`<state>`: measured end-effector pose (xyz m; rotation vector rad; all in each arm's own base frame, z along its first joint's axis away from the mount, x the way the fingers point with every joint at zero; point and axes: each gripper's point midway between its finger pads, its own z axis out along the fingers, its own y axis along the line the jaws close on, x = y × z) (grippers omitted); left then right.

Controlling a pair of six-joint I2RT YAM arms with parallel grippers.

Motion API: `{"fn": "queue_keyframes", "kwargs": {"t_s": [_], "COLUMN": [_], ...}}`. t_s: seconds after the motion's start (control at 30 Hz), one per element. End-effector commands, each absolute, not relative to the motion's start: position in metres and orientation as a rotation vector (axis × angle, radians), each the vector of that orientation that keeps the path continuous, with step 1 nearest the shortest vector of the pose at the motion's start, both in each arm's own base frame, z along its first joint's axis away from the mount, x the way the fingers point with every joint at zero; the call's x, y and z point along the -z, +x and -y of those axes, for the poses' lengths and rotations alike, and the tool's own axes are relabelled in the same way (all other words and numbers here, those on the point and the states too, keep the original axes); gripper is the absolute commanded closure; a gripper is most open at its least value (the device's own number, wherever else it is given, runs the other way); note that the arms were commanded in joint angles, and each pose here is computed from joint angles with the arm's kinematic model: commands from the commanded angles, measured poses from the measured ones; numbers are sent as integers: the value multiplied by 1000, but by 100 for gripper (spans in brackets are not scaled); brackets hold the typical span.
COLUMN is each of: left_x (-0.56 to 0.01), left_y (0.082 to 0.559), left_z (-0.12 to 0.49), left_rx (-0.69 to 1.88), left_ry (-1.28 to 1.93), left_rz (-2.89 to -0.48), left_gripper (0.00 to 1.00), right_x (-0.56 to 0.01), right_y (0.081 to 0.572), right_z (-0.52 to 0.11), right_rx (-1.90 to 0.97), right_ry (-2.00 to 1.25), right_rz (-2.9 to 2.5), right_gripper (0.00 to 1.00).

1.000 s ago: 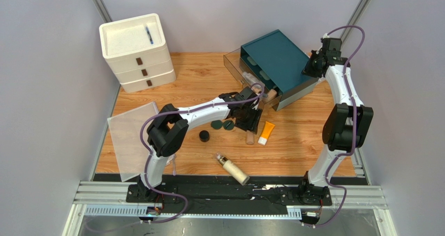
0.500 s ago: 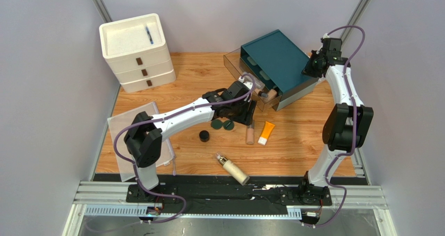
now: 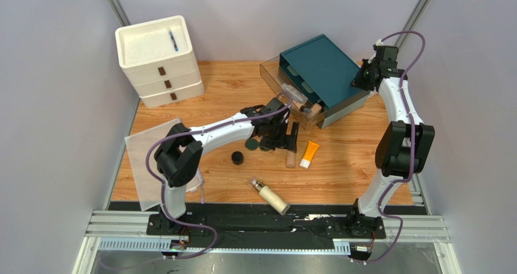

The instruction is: Organize the makeup

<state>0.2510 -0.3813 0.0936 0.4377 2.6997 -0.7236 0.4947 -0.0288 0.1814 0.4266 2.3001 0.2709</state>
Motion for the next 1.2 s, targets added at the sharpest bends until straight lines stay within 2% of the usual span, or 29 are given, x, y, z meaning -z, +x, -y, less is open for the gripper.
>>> {"fn": "queue_keyframes", "kwargs": {"t_s": [0.0,0.33,0.43,0.83,1.0,1.17], "left_x": [-106,-73,-71,-49,-30,-11], "left_y": [266,263,260,241,230,226], "left_z": [412,413,411,422,418,407], "left_rx": [846,760,756,802,722,580], "left_ry": [315,40,-4,-123,-133,-113], "left_rz": [-2715,-2897,-2917,-3036,-3110,-3178], "left_gripper": [5,13,19,29,35,34], "right_x": [-116,-118,-117,-117,-116,-113], "right_y": [458,456,456,456,456,455], "right_z": [11,10,8,8,8,7], "right_rx": [-318,-326,-336,-343,-342,-346], "right_ry": [456,454,458,460,462,465], "right_rz": [-2536,-2531,-2528,-2524,-2524,-2530], "right_gripper": [98,98,98,98,98,98]}}
